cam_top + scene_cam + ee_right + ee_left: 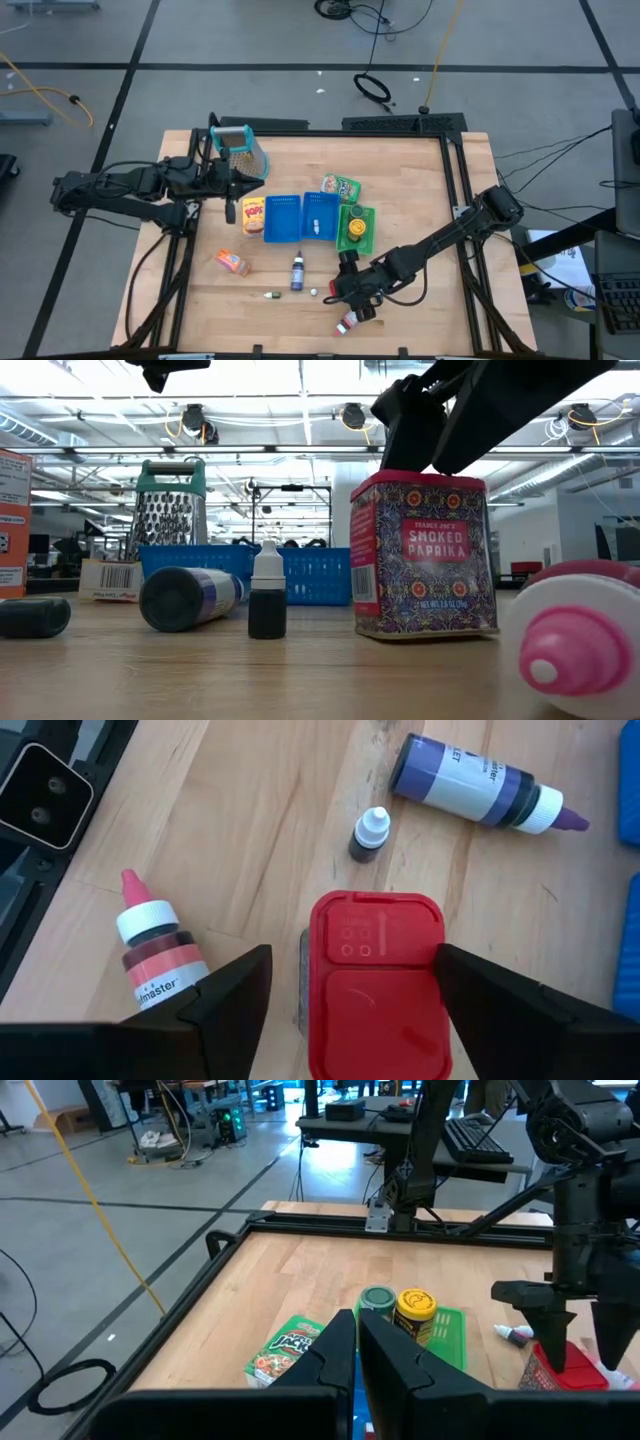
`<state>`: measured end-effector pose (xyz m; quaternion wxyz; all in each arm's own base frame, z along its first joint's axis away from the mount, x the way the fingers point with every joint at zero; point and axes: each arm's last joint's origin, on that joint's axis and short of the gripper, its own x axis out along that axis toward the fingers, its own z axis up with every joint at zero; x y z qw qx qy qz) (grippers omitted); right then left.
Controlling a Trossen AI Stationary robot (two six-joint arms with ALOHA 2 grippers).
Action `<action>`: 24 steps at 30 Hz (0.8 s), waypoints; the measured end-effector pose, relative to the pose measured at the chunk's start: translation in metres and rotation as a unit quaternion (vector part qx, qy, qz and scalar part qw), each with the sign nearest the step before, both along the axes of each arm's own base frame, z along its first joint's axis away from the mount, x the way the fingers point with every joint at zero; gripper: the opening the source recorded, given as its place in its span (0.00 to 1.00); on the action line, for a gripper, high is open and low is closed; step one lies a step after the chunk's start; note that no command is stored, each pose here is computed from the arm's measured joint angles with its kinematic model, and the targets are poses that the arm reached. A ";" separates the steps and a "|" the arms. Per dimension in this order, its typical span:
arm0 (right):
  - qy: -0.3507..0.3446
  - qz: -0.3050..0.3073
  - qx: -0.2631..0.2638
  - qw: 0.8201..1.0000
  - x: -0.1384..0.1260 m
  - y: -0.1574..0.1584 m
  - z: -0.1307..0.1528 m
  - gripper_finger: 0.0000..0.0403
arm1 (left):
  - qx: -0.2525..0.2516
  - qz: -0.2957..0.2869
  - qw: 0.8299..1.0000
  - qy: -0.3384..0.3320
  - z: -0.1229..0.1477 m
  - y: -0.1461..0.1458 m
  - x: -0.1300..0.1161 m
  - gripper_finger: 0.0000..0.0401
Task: Pick & Place Kitchen Items
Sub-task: Put the red seasoning can into the green bin
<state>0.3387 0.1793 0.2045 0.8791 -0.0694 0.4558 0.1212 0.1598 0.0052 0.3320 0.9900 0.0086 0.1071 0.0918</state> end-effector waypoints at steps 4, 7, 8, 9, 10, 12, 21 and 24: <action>-0.006 0.001 0.003 1.000 0.001 0.001 0.001 0.67 | 0.000 0.000 1.000 0.000 0.000 0.000 0.000 0.05; -0.020 0.009 0.006 1.000 0.002 0.001 0.003 0.66 | 0.000 0.000 1.000 0.000 0.000 0.000 0.000 0.05; -0.022 0.011 0.003 1.000 0.002 0.001 0.004 0.66 | 0.000 0.000 1.000 0.000 0.000 0.000 0.000 0.05; -0.021 0.011 0.002 1.000 0.002 0.001 0.004 0.65 | 0.000 0.000 1.000 0.000 0.000 0.000 0.000 0.05; -0.016 0.011 0.000 1.000 0.001 0.001 0.004 0.65 | 0.000 0.000 1.000 0.000 0.000 0.000 0.000 0.05; -0.005 0.008 -0.002 1.000 0.000 0.000 0.002 0.66 | 0.000 0.000 1.000 0.000 0.000 0.000 0.000 0.05; 0.006 -0.006 -0.007 1.000 0.002 -0.009 0.001 0.66 | 0.001 0.000 1.000 0.001 0.000 0.000 0.000 0.05; 0.017 -0.013 -0.007 1.000 0.003 -0.012 -0.002 0.66 | 0.001 0.000 1.000 0.001 0.000 0.000 0.000 0.05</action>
